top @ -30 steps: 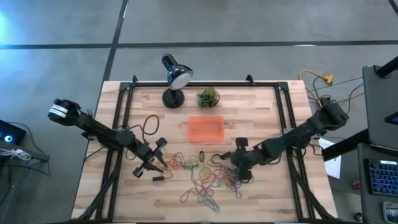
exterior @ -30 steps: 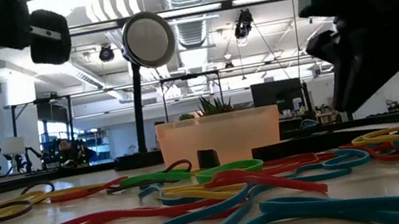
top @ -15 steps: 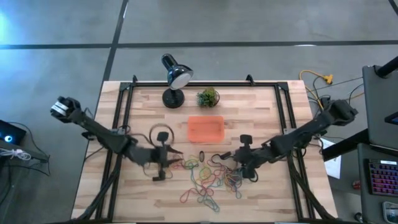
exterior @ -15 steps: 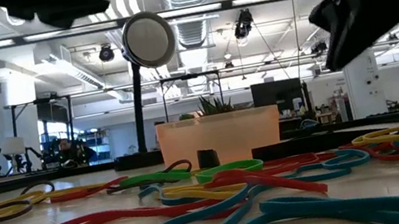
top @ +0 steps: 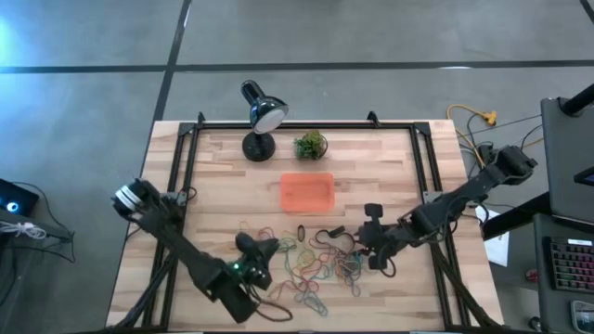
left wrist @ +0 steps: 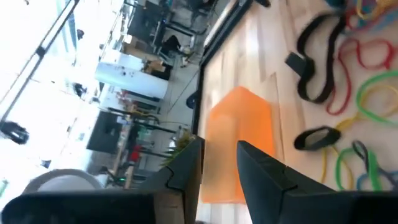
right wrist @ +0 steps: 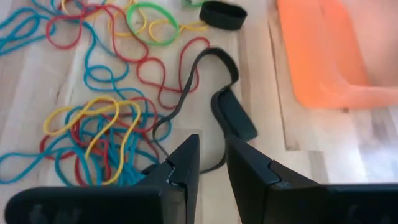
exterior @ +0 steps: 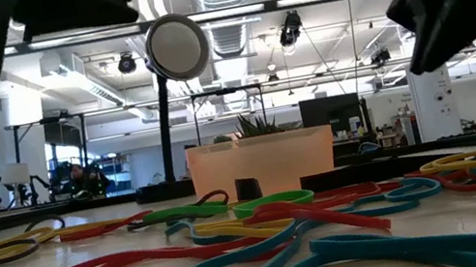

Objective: Pick and place rubber bands into bin
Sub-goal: Put the black rubber band into the orange bin

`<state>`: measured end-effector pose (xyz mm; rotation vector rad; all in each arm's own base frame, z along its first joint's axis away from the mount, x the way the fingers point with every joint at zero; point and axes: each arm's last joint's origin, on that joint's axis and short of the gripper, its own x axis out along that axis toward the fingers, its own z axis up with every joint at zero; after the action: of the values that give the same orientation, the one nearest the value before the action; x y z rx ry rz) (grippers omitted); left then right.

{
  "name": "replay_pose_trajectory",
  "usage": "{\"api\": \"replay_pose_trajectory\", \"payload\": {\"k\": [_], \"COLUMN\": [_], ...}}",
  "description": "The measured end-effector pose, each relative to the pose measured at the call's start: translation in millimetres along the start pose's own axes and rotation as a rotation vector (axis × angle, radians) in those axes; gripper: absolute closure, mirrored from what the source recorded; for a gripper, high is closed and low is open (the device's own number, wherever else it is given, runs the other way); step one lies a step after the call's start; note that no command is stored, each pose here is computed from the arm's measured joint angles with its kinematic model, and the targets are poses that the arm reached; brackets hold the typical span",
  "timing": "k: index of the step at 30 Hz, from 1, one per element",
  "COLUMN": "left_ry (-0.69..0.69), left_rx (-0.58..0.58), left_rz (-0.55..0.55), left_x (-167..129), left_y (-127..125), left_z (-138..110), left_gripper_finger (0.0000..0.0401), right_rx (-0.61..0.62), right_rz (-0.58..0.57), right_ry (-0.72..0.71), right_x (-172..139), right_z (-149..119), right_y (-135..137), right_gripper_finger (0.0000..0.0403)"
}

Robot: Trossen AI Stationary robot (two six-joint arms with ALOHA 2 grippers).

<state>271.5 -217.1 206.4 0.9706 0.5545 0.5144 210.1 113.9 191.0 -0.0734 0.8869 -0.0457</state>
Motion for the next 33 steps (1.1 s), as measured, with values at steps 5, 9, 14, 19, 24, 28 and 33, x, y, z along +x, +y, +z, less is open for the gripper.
{"api": "replay_pose_trajectory", "payload": {"k": [5,9,14,19,24,28,33], "left_ry": [-0.005,-0.011,0.186,0.464,0.551,0.599,0.689], "left_rx": [0.017,-0.094,-0.250,-0.330,-0.409,-0.451,-0.375], "left_rz": [-0.021,-0.147,-0.414,-0.572,-0.640,-0.649,-0.685], "left_x": [-1,-6,-17,-27,-35,-36,-36], "left_y": [-10,3,31,32,26,20,-7], "left_z": [4,9,1,-15,-18,-19,-23], "left_gripper_finger": [0.0312,0.0312,0.0312,0.0312,0.0312,0.0312,0.0312], "right_rx": [-0.002,0.026,0.032,0.005,-0.008,-0.017,-0.018], "right_rz": [0.018,0.000,-0.086,-0.210,-0.214,-0.209,-0.210], "right_ry": [0.000,-0.019,-0.085,-0.169,-0.184,-0.185,-0.184], "right_x": [-2,-4,-8,-12,-15,-16,-16], "right_z": [-3,-5,-6,-8,-9,-10,-10], "right_y": [7,11,15,18,20,22,22], "right_gripper_finger": [0.0330,0.0330,0.0330,0.0330,0.0330,0.0330,0.0330]}}
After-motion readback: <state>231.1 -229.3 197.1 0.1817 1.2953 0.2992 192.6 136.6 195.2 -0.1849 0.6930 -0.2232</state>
